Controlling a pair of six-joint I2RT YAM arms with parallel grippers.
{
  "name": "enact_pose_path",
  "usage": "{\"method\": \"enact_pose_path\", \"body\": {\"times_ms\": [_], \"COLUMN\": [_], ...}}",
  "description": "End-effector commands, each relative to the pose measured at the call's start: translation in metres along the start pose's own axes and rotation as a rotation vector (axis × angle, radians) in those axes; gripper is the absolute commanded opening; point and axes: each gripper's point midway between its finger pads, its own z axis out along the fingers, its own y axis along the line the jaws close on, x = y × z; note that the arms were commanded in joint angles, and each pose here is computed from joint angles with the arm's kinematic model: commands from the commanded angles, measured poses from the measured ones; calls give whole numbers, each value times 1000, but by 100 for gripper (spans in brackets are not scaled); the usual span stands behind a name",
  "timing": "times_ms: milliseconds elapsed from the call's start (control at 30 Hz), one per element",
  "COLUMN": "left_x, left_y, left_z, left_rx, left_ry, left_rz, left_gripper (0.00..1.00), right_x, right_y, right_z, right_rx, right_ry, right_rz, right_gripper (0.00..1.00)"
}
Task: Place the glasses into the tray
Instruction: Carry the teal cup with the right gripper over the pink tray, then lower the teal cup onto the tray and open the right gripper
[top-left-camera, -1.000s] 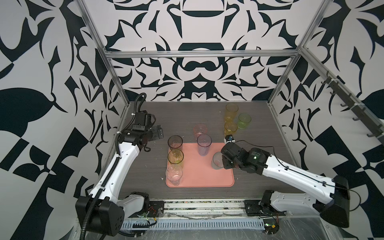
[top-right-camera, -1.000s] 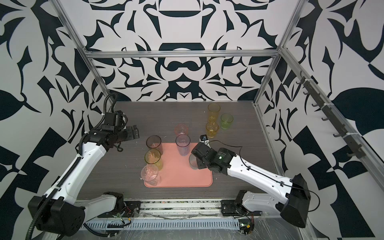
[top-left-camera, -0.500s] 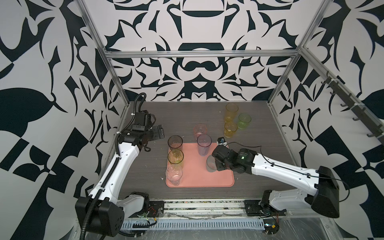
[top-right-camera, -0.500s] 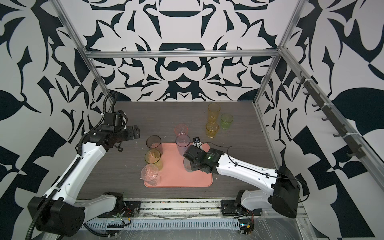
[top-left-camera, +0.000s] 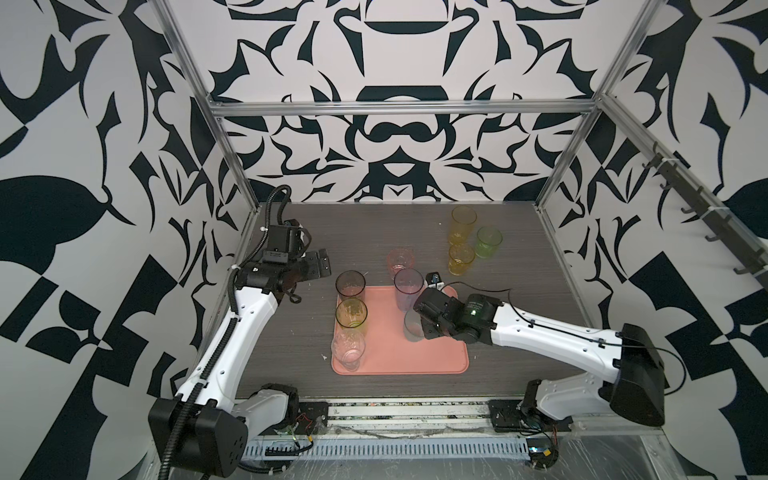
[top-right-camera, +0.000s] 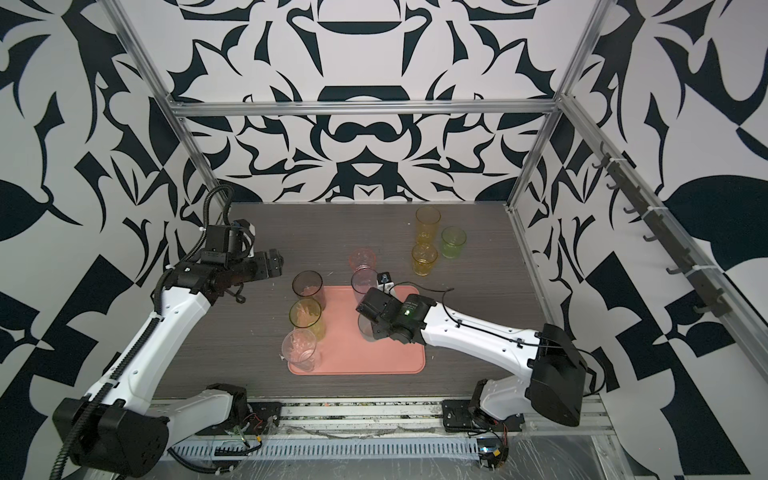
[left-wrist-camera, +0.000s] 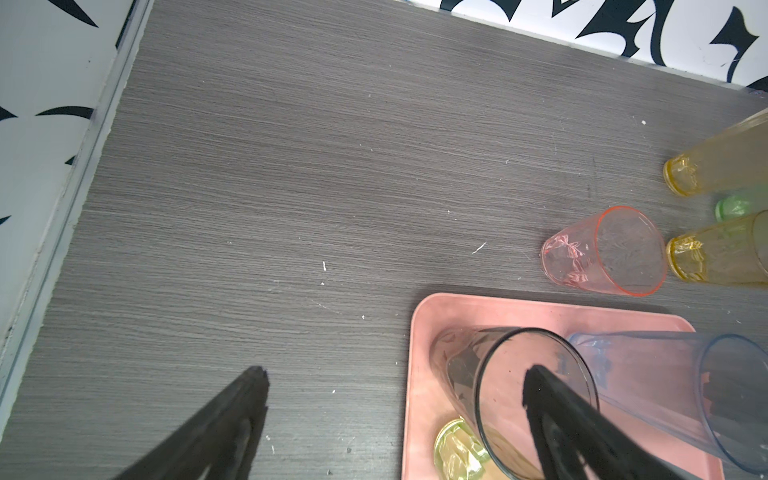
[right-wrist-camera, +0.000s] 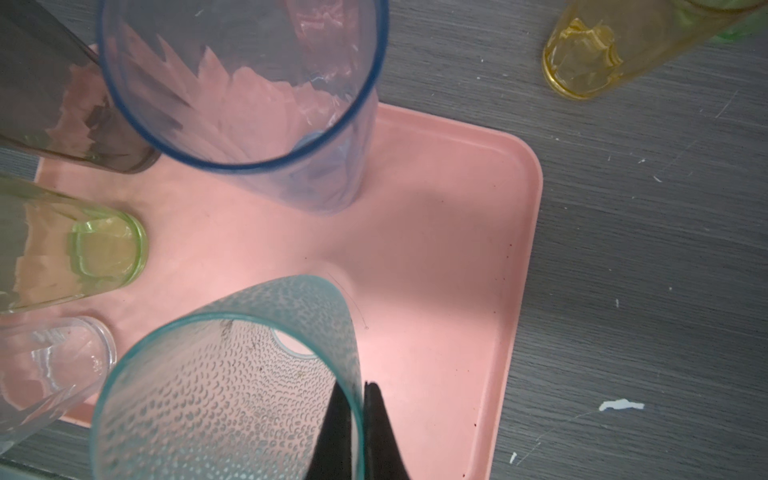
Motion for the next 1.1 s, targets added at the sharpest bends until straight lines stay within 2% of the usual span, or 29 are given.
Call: {"method": "enact_pose_path", "body": {"times_ms": [0,1067], "left_x": [0,3], "left_y": [-2,-1], "left_z": [-4,-4], "left_rx": [20,20], "left_ry": [-13,-7], "left_rz": [2,5], "left_gripper": [99,99], "right_x": [-21,-23], "right_y": [12,32], "right_z": [-10,11], "right_rx": [-29,-36], "right_ry": [-67,-21], "right_rz": [35,21], "right_gripper": [0,0]}}
